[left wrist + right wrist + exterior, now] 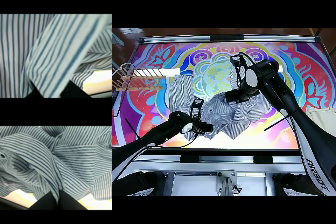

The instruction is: Fold the shirts.

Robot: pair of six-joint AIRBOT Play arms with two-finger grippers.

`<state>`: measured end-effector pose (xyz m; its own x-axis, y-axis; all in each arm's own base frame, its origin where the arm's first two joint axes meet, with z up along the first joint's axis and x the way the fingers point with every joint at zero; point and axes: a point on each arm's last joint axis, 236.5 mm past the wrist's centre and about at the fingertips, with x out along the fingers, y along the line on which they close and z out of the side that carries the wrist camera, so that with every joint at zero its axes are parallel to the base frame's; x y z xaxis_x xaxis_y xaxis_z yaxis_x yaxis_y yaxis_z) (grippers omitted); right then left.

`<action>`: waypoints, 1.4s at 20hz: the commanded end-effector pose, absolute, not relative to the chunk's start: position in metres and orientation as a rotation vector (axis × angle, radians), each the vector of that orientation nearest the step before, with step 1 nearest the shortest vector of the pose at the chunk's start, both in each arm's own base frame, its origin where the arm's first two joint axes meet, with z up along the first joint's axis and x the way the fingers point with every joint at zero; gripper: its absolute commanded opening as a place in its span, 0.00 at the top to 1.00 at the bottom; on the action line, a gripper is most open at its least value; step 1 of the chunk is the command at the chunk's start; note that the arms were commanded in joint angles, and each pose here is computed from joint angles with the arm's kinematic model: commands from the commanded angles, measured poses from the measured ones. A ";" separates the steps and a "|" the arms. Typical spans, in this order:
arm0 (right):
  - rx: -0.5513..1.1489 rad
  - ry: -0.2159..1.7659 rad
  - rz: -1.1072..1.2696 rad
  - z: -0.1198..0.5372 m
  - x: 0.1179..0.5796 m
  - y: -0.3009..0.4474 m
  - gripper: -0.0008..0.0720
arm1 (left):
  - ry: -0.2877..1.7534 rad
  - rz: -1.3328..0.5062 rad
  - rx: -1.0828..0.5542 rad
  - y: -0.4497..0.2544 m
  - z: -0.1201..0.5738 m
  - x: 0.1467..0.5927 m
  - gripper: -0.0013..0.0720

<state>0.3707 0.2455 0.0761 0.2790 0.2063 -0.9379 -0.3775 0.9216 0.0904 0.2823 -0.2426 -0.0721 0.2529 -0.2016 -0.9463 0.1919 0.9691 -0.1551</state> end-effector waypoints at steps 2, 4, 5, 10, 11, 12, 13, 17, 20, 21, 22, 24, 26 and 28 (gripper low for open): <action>-0.178 1.221 0.388 0.077 0.372 0.243 0.88 | 1.126 -0.268 0.153 -0.222 -0.018 0.322 0.90; -0.226 1.213 0.388 0.080 0.372 0.236 0.88 | 1.040 -0.219 0.317 -0.181 0.041 0.338 0.90; -0.250 1.210 0.387 0.084 0.371 0.231 0.88 | 1.012 -0.202 0.373 -0.161 0.070 0.341 0.90; -0.260 1.177 0.448 0.107 0.354 0.256 0.88 | 0.945 -0.346 0.207 -0.161 0.156 0.342 0.90; -0.282 1.165 0.423 0.105 0.352 0.261 0.88 | 0.960 -0.391 0.180 -0.169 0.156 0.339 0.90; -0.326 1.140 0.371 0.104 0.354 0.260 0.88 | 0.992 -0.411 0.175 -0.172 0.149 0.336 0.90; -0.368 1.115 0.317 0.102 0.359 0.257 0.88 | 1.053 -0.407 0.189 -0.170 0.136 0.332 0.90; -0.359 1.081 0.217 0.094 0.373 0.256 0.88 | 1.323 -0.383 0.256 -0.160 0.070 0.313 0.89; -0.294 1.015 0.202 0.101 0.387 0.264 0.88 | 1.438 -0.373 0.286 -0.157 0.029 0.306 0.89; -0.276 1.001 0.207 0.102 0.390 0.268 0.88 | 1.464 -0.387 0.283 -0.161 0.021 0.304 0.89; -0.260 0.991 0.207 0.101 0.393 0.271 0.88 | 1.477 -0.414 0.270 -0.168 0.015 0.303 0.85; -0.254 0.975 0.213 0.097 0.399 0.277 0.88 | 1.474 -0.480 0.222 -0.186 0.012 0.303 0.72; -0.254 0.966 0.223 0.094 0.403 0.282 0.88 | 1.451 -0.507 0.185 -0.196 0.018 0.305 0.45; -0.253 0.956 0.225 0.095 0.405 0.283 0.88 | 1.429 -0.501 0.162 -0.197 0.030 0.310 0.23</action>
